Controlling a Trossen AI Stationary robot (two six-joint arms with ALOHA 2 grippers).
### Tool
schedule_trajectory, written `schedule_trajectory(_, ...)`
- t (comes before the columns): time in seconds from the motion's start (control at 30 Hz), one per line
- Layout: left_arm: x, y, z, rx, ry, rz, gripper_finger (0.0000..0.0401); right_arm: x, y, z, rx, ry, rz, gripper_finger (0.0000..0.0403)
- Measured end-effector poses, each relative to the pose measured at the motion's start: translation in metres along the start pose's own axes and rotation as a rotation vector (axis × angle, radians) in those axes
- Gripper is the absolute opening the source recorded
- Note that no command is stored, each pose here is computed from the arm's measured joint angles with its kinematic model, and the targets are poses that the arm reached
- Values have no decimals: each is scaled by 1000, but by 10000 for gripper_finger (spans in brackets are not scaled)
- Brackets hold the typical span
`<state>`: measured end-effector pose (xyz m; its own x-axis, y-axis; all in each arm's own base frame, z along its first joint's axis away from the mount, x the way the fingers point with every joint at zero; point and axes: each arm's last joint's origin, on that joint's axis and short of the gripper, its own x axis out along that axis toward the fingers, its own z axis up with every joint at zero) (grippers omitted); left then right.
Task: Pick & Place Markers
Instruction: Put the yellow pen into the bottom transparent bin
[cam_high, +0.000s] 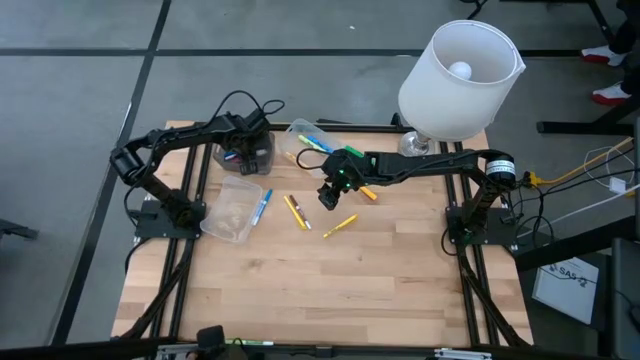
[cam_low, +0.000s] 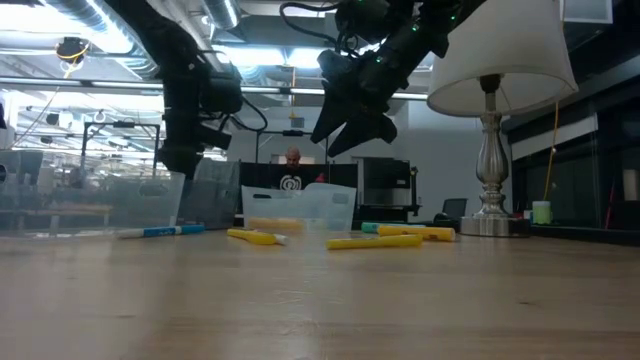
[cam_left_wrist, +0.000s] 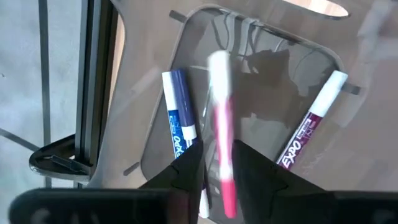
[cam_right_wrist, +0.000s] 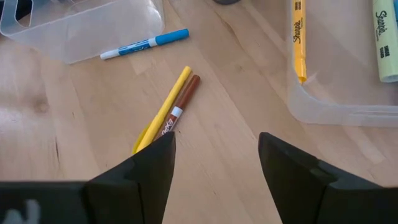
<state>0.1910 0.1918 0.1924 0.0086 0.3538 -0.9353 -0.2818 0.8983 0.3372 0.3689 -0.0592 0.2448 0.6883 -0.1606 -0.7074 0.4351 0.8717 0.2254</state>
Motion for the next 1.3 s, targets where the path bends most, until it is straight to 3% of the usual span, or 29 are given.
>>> schedule_trajectory(0.33, -6, 1, -2, -17, 32, -26, 130, 0, 0, 0, -18, 0, 0, 228)
schedule_trajectory(0.63, -35, 17, 13, -119, -17, -16, 134, 0, -2, 1, -16, -2, -4, 228)
schedule_trajectory(0.87, -72, 30, 19, -207, -154, 23, 127, 0, -2, 1, -6, -2, -4, 228)
schedule_trajectory(1.03, -107, 32, 4, -310, -274, 49, 127, 0, -2, 1, -6, -2, -4, 228)
schedule_trajectory(1.3, -160, 29, -20, -471, -573, 0, 127, 0, -2, 1, -8, -2, -4, 228)
